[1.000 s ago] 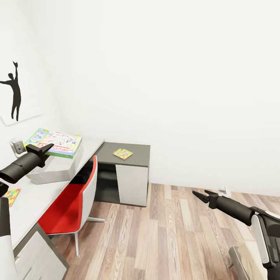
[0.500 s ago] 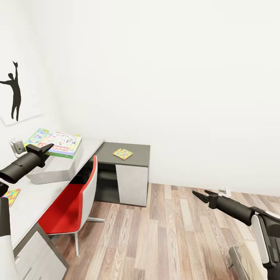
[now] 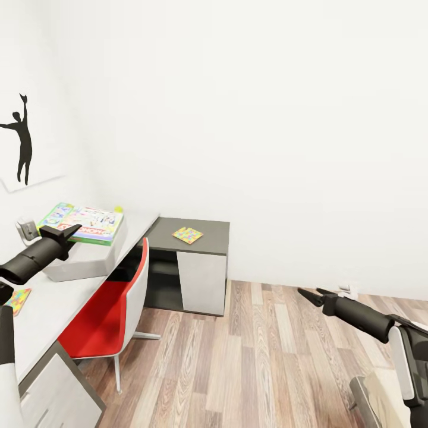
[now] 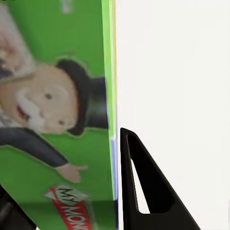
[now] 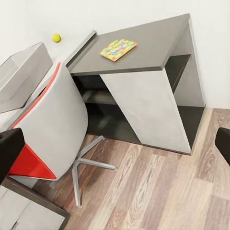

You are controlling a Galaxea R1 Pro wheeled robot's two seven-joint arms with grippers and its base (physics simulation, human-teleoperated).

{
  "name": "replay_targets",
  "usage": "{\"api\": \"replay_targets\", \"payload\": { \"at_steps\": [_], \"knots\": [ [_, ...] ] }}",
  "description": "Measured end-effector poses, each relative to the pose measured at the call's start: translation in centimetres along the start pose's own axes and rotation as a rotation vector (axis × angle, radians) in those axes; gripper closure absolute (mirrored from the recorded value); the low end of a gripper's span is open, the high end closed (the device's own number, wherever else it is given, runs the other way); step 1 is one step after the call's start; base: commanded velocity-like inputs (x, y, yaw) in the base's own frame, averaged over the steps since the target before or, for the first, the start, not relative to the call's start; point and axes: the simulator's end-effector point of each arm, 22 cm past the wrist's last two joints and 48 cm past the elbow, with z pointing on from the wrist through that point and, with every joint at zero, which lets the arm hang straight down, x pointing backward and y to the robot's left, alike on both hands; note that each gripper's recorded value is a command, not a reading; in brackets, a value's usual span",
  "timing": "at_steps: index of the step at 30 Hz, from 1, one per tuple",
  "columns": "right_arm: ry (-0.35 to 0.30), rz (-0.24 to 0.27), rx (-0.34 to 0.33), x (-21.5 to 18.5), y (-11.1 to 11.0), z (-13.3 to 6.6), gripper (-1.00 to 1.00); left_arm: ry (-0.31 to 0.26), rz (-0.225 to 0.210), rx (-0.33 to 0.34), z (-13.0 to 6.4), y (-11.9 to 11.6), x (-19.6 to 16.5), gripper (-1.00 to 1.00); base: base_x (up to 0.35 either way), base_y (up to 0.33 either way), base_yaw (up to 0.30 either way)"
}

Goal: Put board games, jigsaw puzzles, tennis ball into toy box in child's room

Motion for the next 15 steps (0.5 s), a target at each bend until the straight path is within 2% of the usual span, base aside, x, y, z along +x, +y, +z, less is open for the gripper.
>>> {"api": "replay_targets", "payload": {
  "at_steps": [8,15],
  "knots": [
    [-0.002,0.005,0.001,-0.1,0.0,0.0,-1.00,0.003,-0.038,-0.031,0.2,1.9,0.2,1.00,0.000,0.000,0.000],
    [-0.003,0.006,0.002,-0.2,0.0,0.0,-1.00,0.002,-0.045,-0.028,0.2,2.0,0.2,1.00,0.000,0.000,0.065]
  ]
}}
